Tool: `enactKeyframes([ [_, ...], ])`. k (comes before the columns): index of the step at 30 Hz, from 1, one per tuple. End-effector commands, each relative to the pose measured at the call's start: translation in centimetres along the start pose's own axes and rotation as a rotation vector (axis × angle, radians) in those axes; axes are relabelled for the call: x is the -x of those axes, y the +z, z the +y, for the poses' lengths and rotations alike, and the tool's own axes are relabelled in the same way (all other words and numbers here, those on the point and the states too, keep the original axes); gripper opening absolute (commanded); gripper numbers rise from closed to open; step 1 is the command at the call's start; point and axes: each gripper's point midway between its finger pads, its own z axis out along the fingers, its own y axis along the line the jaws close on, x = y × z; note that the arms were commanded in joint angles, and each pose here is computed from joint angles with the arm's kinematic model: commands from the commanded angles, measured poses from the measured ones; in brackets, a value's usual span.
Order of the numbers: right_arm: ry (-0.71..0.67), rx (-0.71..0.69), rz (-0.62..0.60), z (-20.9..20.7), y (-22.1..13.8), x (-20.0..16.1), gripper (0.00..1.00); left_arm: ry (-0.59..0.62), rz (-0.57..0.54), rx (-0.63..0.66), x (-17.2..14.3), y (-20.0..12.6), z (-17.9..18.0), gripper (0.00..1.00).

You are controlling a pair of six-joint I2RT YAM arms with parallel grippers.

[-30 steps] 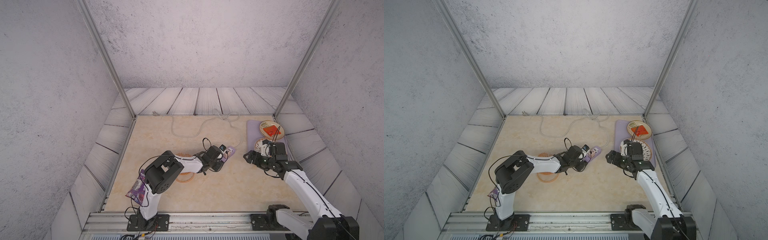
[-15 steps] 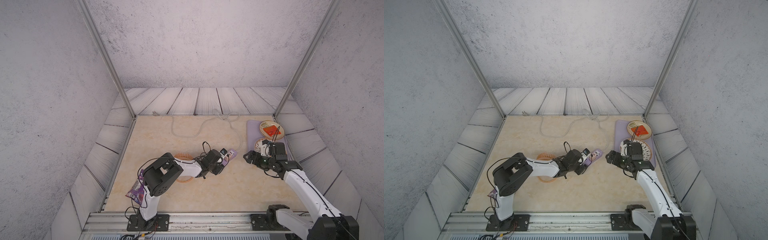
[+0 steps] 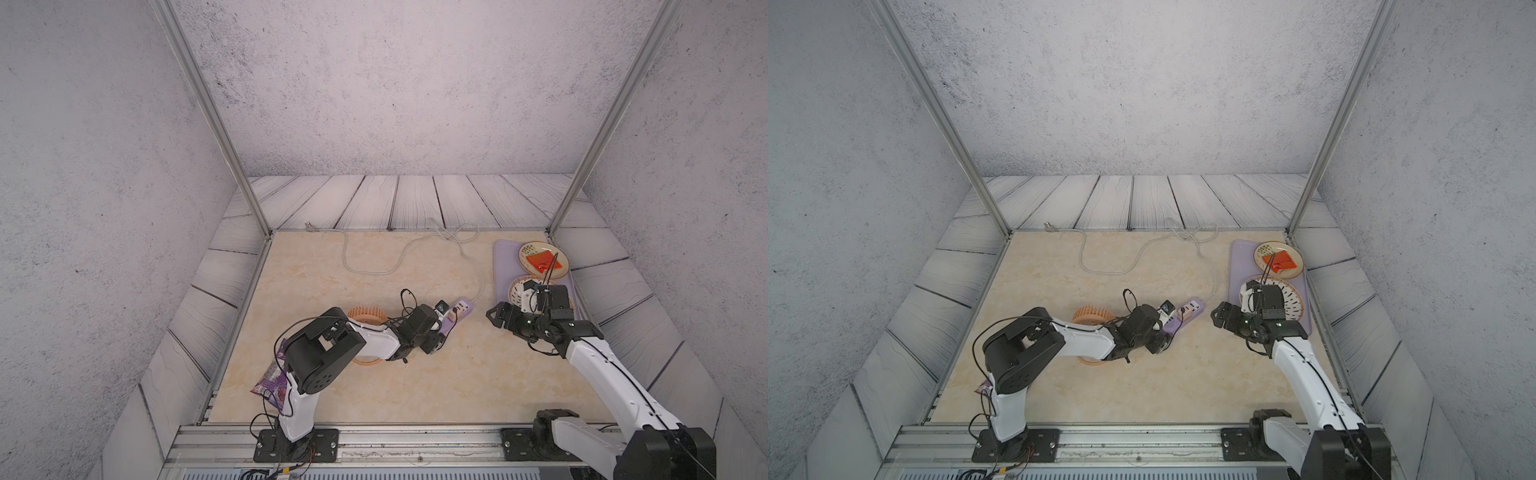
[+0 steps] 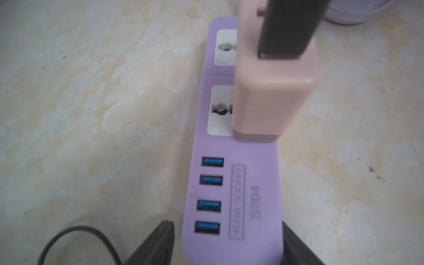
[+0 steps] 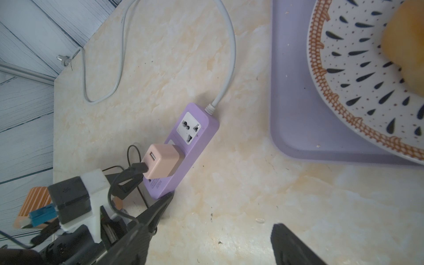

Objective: Unplug the desk fan from the power strip
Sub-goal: Adjust the socket at the center of the board.

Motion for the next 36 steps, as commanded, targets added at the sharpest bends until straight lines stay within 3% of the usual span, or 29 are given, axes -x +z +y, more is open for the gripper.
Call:
enactKeyframes([
  [1,-0.011,-0.017,0.014,-0.5,0.2,-0.6,0.89,-0.016,-0.023,0.076,0.2,-0.8,1.4,0.7],
  [21,-0.001,0.01,0.05,-0.4,0.9,-1.2,0.89,0.007,-0.132,-0.003,1.4,-0.4,0.7,0.74],
  [33,-0.003,0.011,0.058,-0.3,1.1,-1.1,0.89,0.022,-0.122,-0.028,0.5,0.4,0.5,0.69],
  [36,-0.003,0.011,0.057,-0.3,1.1,-1.1,0.89,0.018,-0.12,-0.026,0.4,0.4,0.6,0.63],
])
